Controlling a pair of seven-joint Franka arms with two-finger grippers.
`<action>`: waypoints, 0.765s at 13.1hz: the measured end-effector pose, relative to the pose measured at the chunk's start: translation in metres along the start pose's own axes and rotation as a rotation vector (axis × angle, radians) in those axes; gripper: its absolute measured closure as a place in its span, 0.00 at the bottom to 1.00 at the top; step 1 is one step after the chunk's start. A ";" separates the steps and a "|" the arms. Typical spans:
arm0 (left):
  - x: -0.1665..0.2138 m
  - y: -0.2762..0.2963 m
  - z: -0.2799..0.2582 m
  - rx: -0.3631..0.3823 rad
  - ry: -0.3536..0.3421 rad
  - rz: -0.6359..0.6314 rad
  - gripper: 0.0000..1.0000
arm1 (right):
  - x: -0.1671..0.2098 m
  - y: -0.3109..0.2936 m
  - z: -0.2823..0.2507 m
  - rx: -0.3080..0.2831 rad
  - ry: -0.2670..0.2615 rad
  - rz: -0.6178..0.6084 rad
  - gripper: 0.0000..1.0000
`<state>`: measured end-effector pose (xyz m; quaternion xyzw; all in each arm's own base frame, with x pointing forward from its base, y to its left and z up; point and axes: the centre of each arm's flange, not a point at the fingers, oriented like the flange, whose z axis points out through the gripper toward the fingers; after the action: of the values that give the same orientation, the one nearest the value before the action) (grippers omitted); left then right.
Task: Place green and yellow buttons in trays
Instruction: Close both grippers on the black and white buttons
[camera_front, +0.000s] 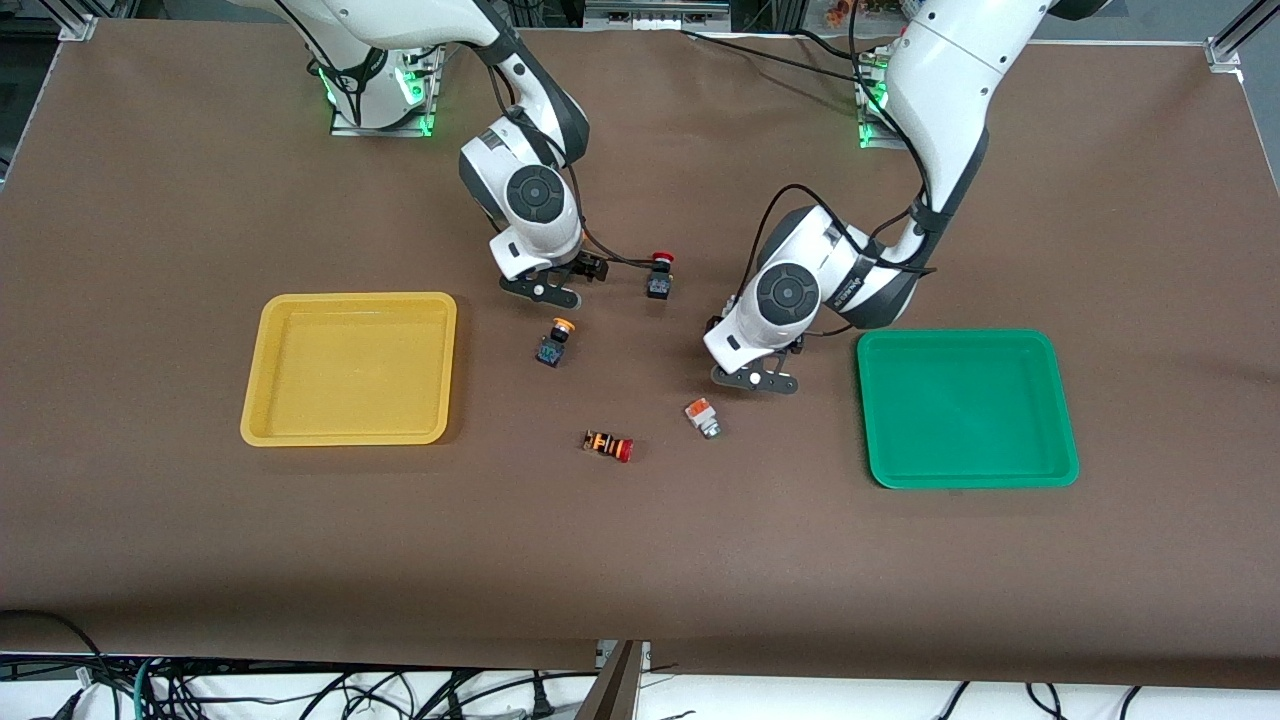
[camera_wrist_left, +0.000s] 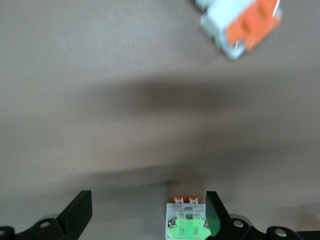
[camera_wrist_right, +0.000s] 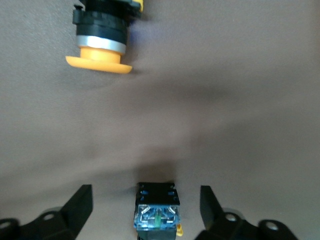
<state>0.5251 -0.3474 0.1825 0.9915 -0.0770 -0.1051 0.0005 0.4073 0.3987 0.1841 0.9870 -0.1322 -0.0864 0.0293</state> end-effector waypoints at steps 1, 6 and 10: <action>-0.006 0.006 0.005 0.004 -0.005 0.009 0.00 | -0.001 0.001 0.002 -0.002 -0.001 -0.001 0.06; -0.019 0.025 0.013 0.017 -0.016 0.039 0.00 | -0.008 0.000 0.005 -0.010 -0.004 -0.012 0.60; -0.022 0.031 0.023 0.017 -0.018 0.050 0.21 | 0.009 0.007 -0.015 -0.006 0.016 -0.064 0.60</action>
<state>0.4939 -0.3745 0.1649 0.9882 -0.1024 -0.1134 -0.0059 0.4169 0.3896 0.1983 0.9913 -0.1003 -0.0799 0.0304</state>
